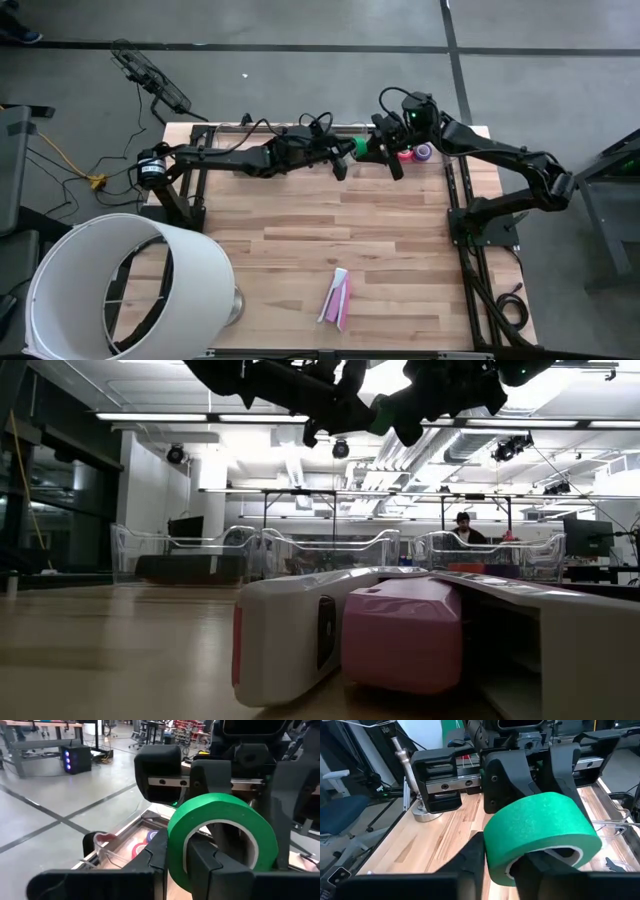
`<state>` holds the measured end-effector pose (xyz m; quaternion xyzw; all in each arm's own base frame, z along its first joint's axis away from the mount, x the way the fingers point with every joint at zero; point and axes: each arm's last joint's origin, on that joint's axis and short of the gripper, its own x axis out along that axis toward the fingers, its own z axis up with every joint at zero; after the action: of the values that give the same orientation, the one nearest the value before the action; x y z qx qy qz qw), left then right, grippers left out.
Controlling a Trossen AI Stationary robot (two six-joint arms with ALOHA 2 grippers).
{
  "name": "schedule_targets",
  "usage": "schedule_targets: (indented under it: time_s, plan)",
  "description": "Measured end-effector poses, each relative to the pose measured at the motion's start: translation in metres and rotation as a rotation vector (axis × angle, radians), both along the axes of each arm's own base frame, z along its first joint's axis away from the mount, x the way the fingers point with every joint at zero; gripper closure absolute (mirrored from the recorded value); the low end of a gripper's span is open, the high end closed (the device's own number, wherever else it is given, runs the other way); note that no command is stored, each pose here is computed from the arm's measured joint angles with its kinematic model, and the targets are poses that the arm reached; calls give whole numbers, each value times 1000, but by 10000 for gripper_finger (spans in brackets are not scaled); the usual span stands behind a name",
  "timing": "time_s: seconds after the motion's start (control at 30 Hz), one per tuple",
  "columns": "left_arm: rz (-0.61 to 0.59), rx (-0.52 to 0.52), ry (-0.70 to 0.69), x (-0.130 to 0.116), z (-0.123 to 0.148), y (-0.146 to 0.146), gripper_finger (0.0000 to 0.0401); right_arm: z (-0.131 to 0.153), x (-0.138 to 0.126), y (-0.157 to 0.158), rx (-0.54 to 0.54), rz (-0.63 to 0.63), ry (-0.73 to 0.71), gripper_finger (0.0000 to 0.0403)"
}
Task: Pick and place Stapler, Stapler remover, tape
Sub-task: Put the green tape into the right transparent bin
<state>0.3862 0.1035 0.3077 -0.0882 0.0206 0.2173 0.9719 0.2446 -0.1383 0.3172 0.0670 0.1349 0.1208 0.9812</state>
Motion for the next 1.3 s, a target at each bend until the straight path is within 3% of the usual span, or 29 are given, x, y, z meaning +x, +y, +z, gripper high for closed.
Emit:
schedule_targets:
  time_s: [0.13, 0.63, 0.9, 1.3]
  plan:
    - [-7, -2, 2, 0, -1, 0, 368, 0, 0, 0, -3, 6, -2, 366]
    - [-7, 31, 36, 1, -3, 0, 244, -3, -1, 1, 11, -15, 34, 366]
    - [-72, 40, 23, -6, 7, -3, 178, -6, -2, 1, 10, -37, 77, 366]
    - [-28, 15, 133, -11, 1, -3, 167, -16, -11, -8, 17, -179, 201, 367]
